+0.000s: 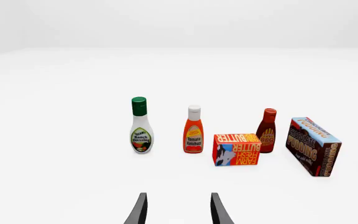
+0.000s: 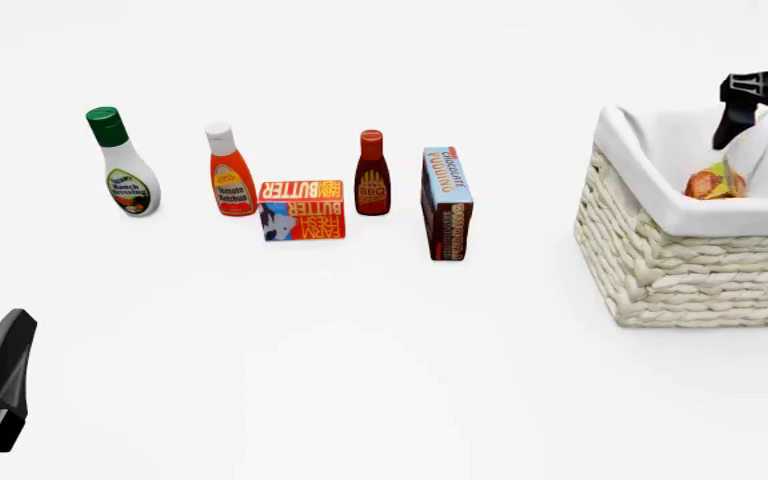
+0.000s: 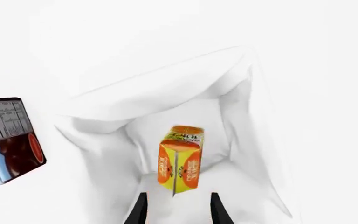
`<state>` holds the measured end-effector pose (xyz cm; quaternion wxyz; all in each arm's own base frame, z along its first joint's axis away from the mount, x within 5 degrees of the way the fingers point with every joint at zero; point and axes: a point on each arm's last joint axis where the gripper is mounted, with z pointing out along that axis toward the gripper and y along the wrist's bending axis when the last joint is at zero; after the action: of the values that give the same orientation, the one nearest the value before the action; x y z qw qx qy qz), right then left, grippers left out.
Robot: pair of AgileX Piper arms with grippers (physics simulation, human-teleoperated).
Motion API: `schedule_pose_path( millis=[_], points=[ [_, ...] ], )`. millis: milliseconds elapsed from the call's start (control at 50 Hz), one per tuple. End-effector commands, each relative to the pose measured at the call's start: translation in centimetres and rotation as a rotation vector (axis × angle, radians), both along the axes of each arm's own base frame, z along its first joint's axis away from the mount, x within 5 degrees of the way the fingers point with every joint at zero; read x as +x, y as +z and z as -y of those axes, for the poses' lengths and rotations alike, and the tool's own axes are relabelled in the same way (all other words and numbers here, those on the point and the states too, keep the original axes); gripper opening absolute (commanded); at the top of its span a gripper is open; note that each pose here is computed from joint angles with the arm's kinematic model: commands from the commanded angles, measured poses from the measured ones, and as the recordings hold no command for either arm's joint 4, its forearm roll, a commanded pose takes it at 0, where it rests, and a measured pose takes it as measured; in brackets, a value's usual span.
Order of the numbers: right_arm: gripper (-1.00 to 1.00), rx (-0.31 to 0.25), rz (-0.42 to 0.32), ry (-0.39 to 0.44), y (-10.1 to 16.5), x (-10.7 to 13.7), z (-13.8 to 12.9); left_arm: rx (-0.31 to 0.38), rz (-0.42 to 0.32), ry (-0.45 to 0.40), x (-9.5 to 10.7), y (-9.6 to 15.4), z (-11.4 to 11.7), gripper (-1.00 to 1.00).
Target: Pick the orange juice and place it in the basket.
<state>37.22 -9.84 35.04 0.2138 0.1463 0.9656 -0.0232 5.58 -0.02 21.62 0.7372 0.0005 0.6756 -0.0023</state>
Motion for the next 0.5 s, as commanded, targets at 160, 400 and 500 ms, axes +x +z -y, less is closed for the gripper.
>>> schedule_pose_path(
  millis=[160,400,500],
  points=[
    [1.0,-0.001,0.003,-0.01,0.06,-0.05,0.43,0.003,0.002,0.0,0.0,-0.01,0.0,1.0],
    [1.0,-0.003,0.009,-0.009,0.31,-0.16,0.36,0.003,0.002,0.0,0.0,-0.01,0.0,1.0],
    [1.0,-0.004,0.013,-0.008,0.46,-0.22,0.31,0.003,0.002,0.0,0.0,-0.01,0.0,1.0]
  ],
)
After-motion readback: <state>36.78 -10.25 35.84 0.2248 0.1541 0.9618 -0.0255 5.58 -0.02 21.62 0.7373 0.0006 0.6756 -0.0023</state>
